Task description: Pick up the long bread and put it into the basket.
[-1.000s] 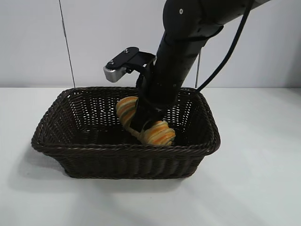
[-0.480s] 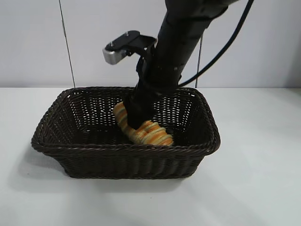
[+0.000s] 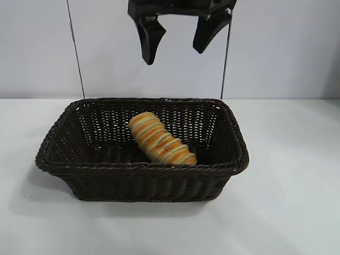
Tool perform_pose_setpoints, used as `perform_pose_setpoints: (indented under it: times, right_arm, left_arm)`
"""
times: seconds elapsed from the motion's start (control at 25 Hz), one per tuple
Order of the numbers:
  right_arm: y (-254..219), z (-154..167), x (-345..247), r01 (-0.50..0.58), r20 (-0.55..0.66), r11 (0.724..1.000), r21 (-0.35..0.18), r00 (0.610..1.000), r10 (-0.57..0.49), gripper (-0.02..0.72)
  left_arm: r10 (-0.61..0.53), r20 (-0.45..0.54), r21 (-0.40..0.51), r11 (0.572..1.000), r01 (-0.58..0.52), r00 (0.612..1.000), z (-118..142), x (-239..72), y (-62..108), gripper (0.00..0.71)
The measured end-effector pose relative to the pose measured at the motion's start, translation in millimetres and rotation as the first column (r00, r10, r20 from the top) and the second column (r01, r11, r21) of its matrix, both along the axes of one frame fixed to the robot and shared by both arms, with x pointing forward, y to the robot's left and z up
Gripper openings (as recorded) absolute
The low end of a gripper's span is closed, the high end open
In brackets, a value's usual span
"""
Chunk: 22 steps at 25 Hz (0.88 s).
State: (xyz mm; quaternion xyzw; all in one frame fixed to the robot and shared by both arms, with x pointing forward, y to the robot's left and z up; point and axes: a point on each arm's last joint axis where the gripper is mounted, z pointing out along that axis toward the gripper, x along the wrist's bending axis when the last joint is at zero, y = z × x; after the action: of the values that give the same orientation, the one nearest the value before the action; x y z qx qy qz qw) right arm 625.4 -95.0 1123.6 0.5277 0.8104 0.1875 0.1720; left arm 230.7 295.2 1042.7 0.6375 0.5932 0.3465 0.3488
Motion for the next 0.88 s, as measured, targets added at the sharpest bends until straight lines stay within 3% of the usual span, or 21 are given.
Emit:
perform_pose_setpoints:
  times: [0.36, 0.56, 0.88]
  right_arm:
    - [-94, 0, 36, 0.206, 0.004, 0.978, -0.021, 0.978, -0.206, 0.694]
    - [-163, 0, 49, 0.323, 0.015, 0.945, -0.057, 0.946, -0.323, 0.694]
    - [-245, 0, 49, 0.475, 0.018, 0.877, -0.073, 0.880, -0.475, 0.694]
  left_arm:
    - [0.000, 0.000, 0.000, 1.000, 0.000, 1.000, 0, 0, 0.0, 0.694]
    - [0.000, 0.000, 0.000, 1.000, 0.000, 1.000, 0, 0, 0.0, 0.694]
    - [0.000, 0.000, 0.000, 1.000, 0.000, 1.000, 0, 0, 0.0, 0.694]
